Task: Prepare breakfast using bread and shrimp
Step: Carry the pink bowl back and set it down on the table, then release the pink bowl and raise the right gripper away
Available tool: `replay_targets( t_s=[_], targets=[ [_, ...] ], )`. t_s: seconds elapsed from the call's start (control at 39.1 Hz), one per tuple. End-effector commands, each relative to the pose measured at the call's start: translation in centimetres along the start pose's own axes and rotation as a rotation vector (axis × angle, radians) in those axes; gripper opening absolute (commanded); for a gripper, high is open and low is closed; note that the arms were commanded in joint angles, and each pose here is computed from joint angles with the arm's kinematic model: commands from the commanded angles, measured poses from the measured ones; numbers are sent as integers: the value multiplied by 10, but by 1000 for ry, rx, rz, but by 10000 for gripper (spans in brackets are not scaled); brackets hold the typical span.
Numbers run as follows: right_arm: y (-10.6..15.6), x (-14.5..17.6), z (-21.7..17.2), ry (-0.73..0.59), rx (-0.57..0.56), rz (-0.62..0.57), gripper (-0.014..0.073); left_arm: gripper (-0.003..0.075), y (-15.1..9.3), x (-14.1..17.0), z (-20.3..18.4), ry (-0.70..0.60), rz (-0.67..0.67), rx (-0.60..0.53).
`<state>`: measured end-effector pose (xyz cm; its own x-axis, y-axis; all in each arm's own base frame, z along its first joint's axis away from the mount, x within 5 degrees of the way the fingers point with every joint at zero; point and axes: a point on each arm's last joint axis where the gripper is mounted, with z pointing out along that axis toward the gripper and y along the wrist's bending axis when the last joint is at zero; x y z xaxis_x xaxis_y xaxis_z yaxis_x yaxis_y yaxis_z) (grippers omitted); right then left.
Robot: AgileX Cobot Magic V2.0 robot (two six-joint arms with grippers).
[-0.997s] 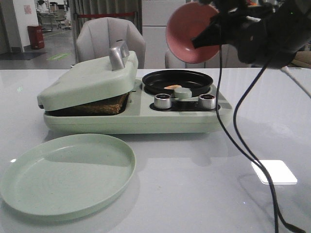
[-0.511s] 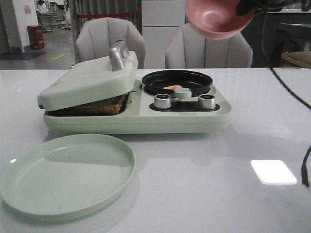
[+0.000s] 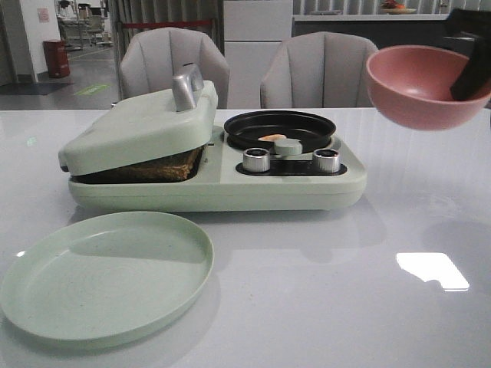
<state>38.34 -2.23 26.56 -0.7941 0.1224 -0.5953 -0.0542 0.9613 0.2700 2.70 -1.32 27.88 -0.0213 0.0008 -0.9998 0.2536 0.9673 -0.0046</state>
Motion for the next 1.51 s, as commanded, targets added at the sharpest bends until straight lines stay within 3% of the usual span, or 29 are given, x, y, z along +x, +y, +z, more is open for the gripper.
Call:
replay_targets(
  t_s=[0.0, 0.26, 0.41, 0.59, 0.69, 0.87, 1.12, 1.25, 1.48],
  targets=[
    [-5, -2, -6, 28, -4, -2, 137, 113, 1, -15, -3, -100, -15, -11],
    [-22, 20, 38, 210, 6, -7, 183, 113, 1, -15, -3, -100, -15, -11],
    [-29, 23, 46, 221, 41, -35, 256, 114, 1, -15, -3, -100, -15, -11],
    [-29, 20, 45, 198, 53, -43, 428, 114, 1, -15, -3, -100, -15, -11],
    [-26, 15, 33, 173, 63, -69, 447, 114, 1, -15, -3, -100, -15, -11],
    [-9, -5, -17, 10, 91, -122, 447, 114, 1, -15, -3, -100, -15, -11],
    [44, -18, -107, -274, 70, -220, 447, 113, 1, -15, -3, -100, -15, -11],
    [66, -4, -141, -429, 46, -236, 447, 113, 1, -15, -3, -100, -15, -11],
    [85, 44, -166, -632, 43, -264, 447, 114, 1, -15, -3, -100, -15, -11]
  ],
)
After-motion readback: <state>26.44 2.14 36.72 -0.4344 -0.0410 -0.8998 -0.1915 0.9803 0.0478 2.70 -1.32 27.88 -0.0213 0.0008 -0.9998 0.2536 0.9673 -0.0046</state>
